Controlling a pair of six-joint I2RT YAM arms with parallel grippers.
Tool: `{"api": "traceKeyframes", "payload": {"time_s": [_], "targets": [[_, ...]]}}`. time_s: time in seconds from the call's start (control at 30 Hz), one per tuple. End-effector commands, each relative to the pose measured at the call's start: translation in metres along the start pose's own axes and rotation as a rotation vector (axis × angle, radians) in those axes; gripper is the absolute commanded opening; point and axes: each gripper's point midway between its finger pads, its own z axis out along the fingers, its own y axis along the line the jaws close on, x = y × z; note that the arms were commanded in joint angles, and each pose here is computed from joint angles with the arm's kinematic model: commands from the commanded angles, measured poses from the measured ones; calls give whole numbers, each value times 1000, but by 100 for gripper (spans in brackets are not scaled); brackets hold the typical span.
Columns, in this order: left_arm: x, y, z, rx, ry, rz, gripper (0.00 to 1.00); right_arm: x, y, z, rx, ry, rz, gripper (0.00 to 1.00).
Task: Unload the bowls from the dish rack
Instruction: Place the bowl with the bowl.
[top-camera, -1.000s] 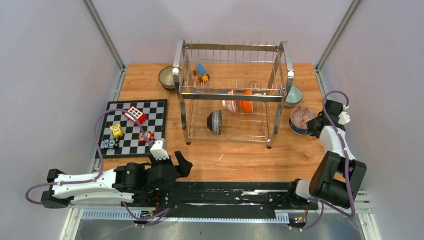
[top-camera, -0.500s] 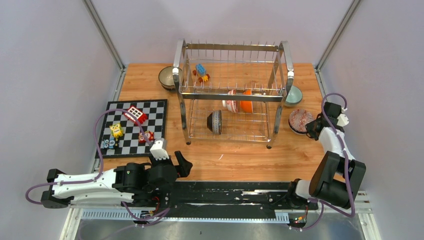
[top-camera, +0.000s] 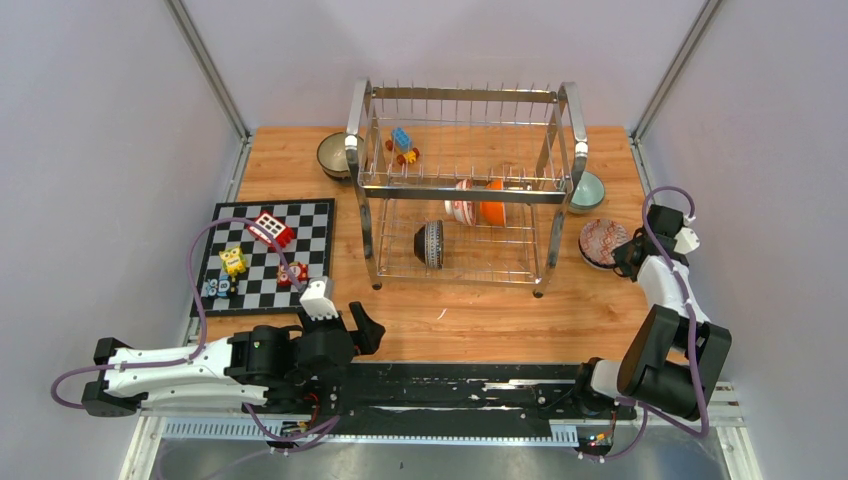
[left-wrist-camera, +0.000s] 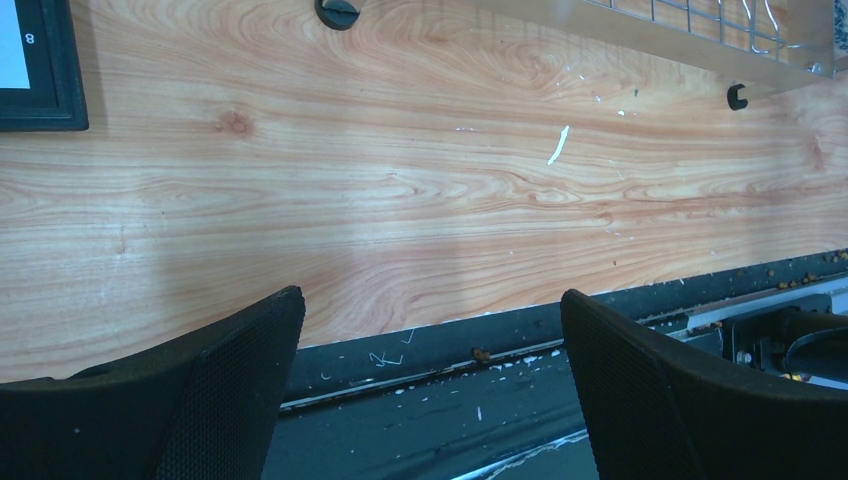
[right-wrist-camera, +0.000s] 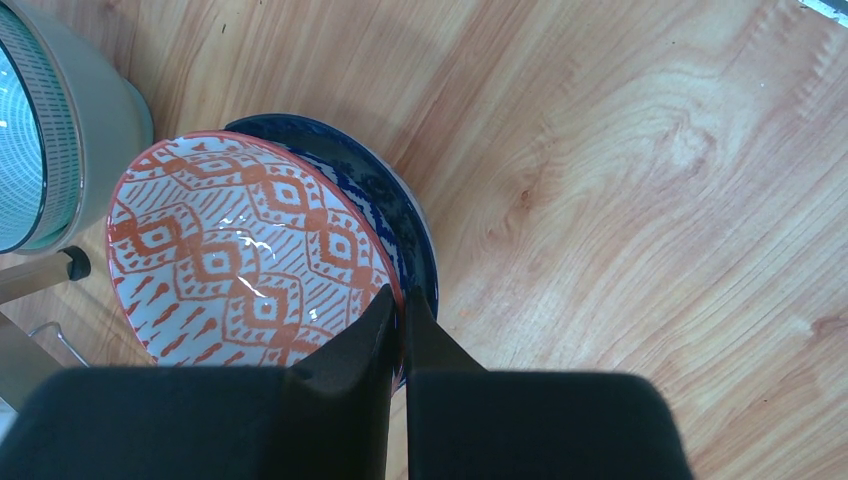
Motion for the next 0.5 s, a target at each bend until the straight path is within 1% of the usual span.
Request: {"api": "traceKeyframes", "payload": {"time_s": [0.0,0.13,0.33,0.47], "targets": [[-1,3,2,-13,-17,-7,100,-3,-2,2,-4,-6,-2,2],[-1,4,2,-14,-19,-6,100,-2,-3,2,-5,-2,-8,4],[-1,4,2,-14,-17,-6,100,-2,-2,1,-11,-3,-13,16],[-1,4,2,-14,-17,-5,100,-1,-2,1,-13,2,-14,22]]}}
